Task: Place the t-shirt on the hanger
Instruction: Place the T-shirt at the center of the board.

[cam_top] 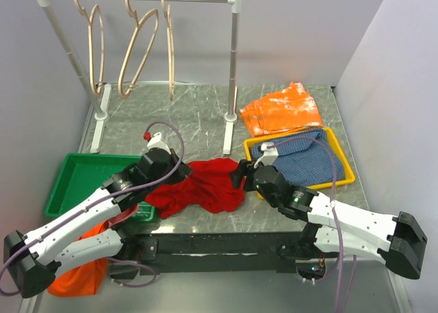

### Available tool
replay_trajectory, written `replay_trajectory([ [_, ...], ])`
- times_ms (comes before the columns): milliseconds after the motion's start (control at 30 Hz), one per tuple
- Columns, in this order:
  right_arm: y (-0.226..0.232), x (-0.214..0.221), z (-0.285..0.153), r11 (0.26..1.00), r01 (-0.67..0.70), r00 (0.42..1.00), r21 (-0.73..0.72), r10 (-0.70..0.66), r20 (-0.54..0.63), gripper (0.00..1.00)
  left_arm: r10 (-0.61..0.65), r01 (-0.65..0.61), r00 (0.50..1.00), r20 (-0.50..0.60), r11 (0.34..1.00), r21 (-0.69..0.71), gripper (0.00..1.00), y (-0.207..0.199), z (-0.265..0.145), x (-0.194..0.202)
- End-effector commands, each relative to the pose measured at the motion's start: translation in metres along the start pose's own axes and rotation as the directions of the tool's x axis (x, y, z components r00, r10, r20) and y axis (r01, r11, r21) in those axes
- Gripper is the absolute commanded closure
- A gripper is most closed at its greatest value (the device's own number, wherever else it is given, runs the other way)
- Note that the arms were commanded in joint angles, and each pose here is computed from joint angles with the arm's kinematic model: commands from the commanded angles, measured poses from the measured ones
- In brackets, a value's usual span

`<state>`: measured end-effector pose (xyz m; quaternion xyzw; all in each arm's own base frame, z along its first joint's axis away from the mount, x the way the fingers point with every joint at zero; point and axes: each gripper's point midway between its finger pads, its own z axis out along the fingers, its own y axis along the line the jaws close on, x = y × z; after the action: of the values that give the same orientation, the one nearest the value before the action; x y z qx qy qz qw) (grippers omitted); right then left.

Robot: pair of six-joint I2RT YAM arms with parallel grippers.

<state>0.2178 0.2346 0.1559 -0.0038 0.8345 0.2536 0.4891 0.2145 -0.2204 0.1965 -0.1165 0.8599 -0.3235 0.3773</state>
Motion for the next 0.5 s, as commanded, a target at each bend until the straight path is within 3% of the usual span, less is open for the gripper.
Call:
replay_trajectory([
  [0,-0.004,0.032,-0.002,0.998,-0.058,0.995,-0.019,0.056,-0.082,0.27,0.006,0.000,0.999,0.042,0.990,-0.144,0.99,0.028,0.002,-0.005],
  [167,-0.002,0.061,-0.012,0.997,-0.073,0.985,-0.036,0.066,-0.158,0.30,0.016,0.006,0.995,0.102,0.977,-0.211,0.99,0.031,-0.001,-0.023],
  [467,0.000,0.069,0.006,0.997,0.002,0.981,0.073,0.012,-0.194,0.29,0.028,-0.011,0.991,0.130,0.992,-0.128,0.99,0.009,-0.017,-0.038],
])
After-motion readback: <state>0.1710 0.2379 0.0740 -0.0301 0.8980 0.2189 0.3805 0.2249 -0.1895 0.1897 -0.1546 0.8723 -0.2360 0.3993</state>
